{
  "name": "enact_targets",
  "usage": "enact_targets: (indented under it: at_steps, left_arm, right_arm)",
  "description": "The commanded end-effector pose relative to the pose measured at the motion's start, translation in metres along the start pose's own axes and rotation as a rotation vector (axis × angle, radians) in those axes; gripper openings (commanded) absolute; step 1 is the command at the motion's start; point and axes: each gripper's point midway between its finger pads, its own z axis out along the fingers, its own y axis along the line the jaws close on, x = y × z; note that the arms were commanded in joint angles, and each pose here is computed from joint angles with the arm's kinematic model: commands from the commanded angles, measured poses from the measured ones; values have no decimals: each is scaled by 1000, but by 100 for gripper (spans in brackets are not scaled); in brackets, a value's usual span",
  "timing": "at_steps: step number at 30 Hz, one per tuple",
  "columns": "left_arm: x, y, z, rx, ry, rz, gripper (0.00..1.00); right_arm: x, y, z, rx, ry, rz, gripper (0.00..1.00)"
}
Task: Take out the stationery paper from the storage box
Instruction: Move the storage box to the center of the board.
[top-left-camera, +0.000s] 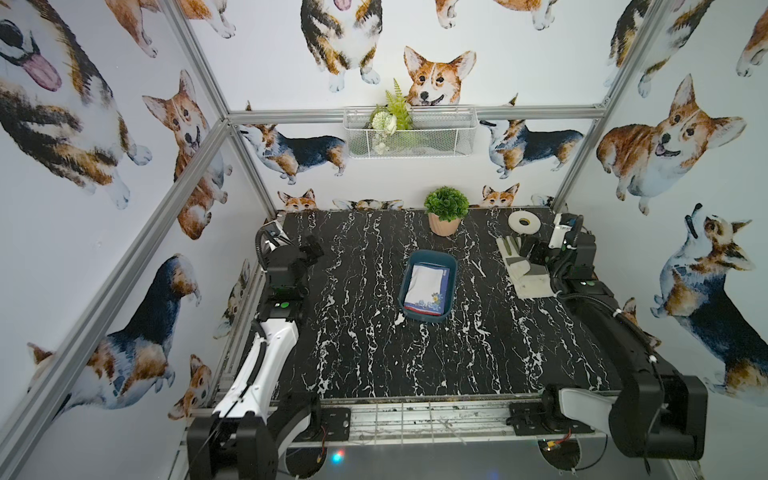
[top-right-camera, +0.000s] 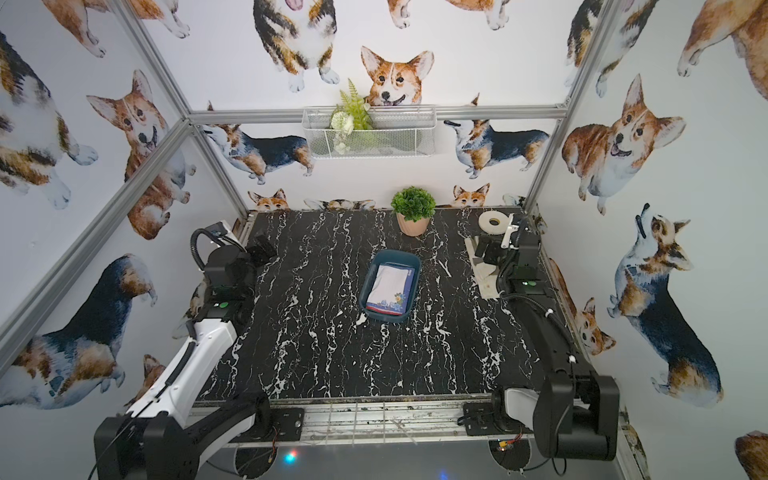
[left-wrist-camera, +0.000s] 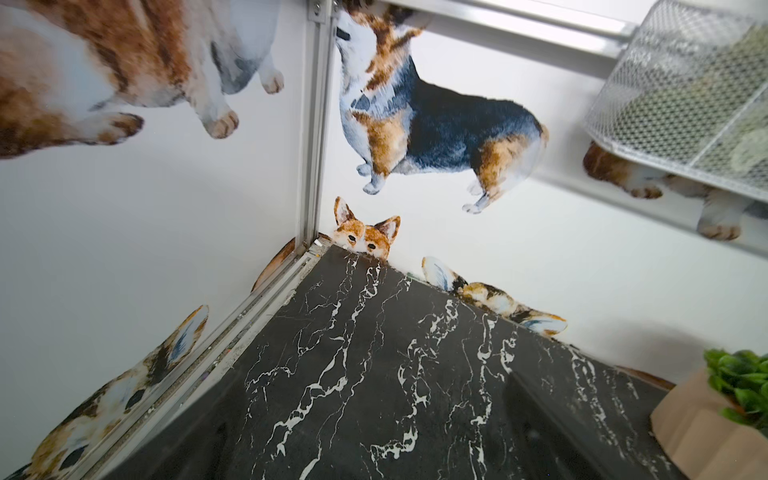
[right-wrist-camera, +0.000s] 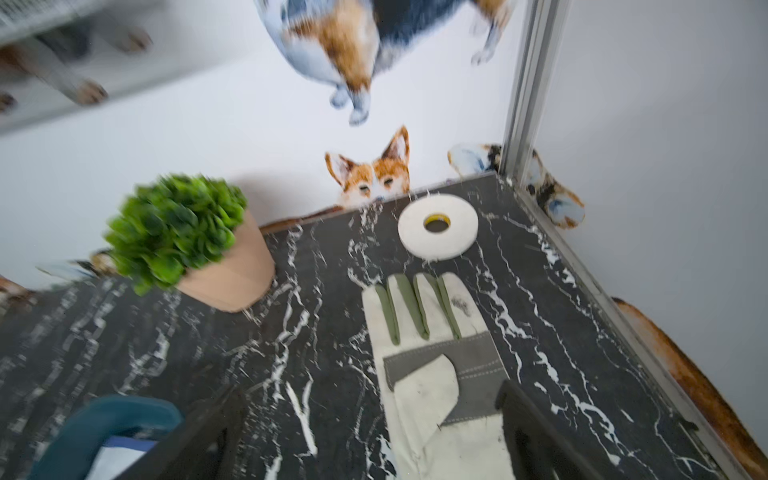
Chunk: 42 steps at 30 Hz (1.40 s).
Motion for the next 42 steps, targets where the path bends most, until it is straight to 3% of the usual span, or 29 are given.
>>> enact_targets:
  at_steps: [1,3,5,9,10,12,16,19,26,28,31,34,38,40,42]
  left_arm:
    - [-8,-13,-22,86,60,-40,100]
    - [-21,-16,-37,113,45,-44,100]
    - [-24,-21,-50,162,48,-37,99]
    - [-19,-23,-67,200,84,-32,99]
    - [-18,-24,-70,208,91,-30,99]
    - [-33,-29,-78,232,71,-41,99]
    - [-35,-34,-87,274,78,-51,99]
    - [-32,-34,-89,278,91,-38,99]
    - [-26,-31,-89,264,105,-19,99]
    - [-23,-32,-88,272,113,-22,99]
    - [-21,-32,-88,273,117,-20,99]
    - [-22,-33,-88,277,118,-16,99]
    - [-22,-39,-90,310,131,-17,99]
    - [-23,-43,-90,328,145,-18,99]
    - [-25,-47,-92,343,154,-17,99]
  right_arm:
    - [-11,-21,-50,124,19,289,100]
    - [-27,-39,-75,158,-125,397,100]
    - [-26,-43,-89,125,-153,426,100]
    - [7,-31,-95,64,46,386,100]
    - [13,-22,-96,15,88,392,100]
    - [12,19,-100,-230,130,399,100]
    - [-10,72,-122,-609,94,575,100]
    - [-22,81,-128,-722,63,670,100]
    - [-27,86,-112,-829,108,833,100]
    - [-12,76,-96,-773,165,970,100]
    - [-17,80,-100,-850,126,944,100]
    - [-19,79,-104,-798,130,919,100]
    - [-25,60,-130,-479,109,752,96]
    - [-44,44,-161,-326,10,658,94]
    - [-50,28,-188,-208,-63,638,100]
